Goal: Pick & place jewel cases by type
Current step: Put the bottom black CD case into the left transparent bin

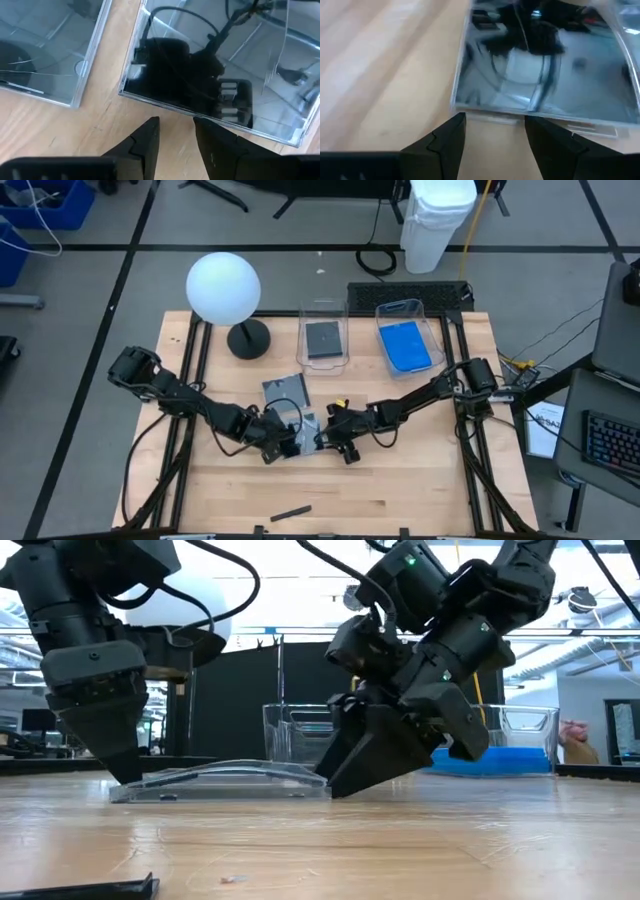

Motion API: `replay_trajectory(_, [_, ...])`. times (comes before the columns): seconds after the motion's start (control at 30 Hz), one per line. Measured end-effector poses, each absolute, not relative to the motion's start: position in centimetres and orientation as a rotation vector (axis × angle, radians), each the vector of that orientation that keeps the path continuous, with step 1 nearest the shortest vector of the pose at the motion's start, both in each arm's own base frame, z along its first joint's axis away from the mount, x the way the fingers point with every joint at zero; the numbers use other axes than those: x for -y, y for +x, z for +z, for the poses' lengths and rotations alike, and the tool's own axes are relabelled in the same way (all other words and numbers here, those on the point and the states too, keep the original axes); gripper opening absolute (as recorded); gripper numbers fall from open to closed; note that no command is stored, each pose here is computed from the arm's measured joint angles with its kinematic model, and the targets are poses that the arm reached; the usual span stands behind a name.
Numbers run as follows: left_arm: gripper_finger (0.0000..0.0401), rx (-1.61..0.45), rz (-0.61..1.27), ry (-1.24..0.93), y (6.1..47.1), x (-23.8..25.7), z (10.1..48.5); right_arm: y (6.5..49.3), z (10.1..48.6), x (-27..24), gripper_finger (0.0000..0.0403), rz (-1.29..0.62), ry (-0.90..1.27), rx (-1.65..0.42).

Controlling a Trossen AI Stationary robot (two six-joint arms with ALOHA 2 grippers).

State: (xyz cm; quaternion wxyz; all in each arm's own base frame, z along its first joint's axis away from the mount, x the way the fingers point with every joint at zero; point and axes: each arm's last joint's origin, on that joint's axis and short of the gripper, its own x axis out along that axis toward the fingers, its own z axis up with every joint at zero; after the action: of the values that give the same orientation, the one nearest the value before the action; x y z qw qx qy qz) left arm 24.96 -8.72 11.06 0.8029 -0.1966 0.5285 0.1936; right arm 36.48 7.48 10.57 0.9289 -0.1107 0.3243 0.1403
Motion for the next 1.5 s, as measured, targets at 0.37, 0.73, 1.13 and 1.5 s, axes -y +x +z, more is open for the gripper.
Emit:
replay_trajectory(0.37, [0.0141,-0.989,0.433,-0.412,25.8,8.8,11.3,36.1,14.6,-10.3,0.0203,0.306,-0.288,-0.514])
replay_trajectory(0.73, [0.0141,-0.978,0.395,-0.437,26.2,8.8,11.4,36.1,14.8,-9.7,0.0203,0.078,-0.469,-0.527])
replay_trajectory(1.13, [0.0141,-0.987,0.381,-0.415,26.2,8.9,11.4,36.6,15.5,-9.5,0.0203,0.112,-0.471,-0.436])
replay_trajectory(1.5, [0.0140,-0.958,0.369,-0.375,26.5,8.5,11.8,37.0,14.1,-9.9,0.0042,0.320,-0.458,-0.408])
